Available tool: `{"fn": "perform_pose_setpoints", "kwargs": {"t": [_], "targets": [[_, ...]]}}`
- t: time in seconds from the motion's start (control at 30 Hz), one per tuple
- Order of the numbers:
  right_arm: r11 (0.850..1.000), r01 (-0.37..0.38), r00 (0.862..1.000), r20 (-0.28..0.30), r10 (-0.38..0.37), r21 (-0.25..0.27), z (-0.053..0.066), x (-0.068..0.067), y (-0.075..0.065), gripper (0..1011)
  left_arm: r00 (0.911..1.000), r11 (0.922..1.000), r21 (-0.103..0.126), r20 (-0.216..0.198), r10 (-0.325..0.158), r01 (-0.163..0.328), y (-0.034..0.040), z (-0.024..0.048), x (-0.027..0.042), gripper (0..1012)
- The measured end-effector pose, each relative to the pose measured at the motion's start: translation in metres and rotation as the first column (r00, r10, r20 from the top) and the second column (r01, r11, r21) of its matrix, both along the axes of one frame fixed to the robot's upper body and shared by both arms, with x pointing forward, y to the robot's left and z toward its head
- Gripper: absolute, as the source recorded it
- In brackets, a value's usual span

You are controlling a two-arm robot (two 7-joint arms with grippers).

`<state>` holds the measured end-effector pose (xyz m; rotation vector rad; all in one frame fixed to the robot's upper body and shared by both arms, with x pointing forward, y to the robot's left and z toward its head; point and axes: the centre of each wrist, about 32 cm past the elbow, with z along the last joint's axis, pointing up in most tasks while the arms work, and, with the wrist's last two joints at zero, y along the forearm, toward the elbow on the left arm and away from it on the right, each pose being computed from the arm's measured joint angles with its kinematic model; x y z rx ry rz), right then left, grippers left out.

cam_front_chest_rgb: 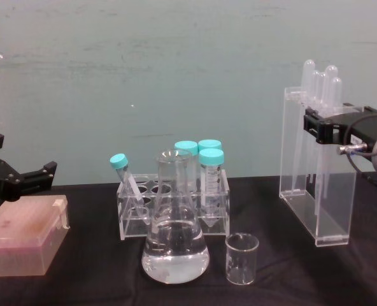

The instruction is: Place the experimental apparatus aside using one hand.

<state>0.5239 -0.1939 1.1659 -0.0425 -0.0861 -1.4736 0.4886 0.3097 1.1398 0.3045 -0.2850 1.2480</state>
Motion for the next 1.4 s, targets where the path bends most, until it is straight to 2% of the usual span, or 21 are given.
{"fn": "perform_pose_setpoints", "kwargs": {"t": [0.3, 0.77, 1.4], "targets": [[1.0, 0.011, 1.0, 0.007, -0.011, 0.023, 0.0, 0.001, -0.006, 594, 1.0, 1.0, 0.0, 0.0, 0.0, 0.0, 0.0, 0.0, 0.0, 1000], [0.999, 0.031, 0.999, 0.02, -0.031, 0.028, 0.003, 0.002, -0.017, 593, 1.0, 1.0, 0.0, 0.0, 0.0, 0.0, 0.0, 0.0, 0.0, 1000], [0.997, 0.072, 0.997, 0.029, -0.073, 0.029, 0.006, 0.004, -0.045, 593, 1.0, 1.0, 0.0, 0.0, 0.0, 0.0, 0.0, 0.0, 0.0, 1000]]}}
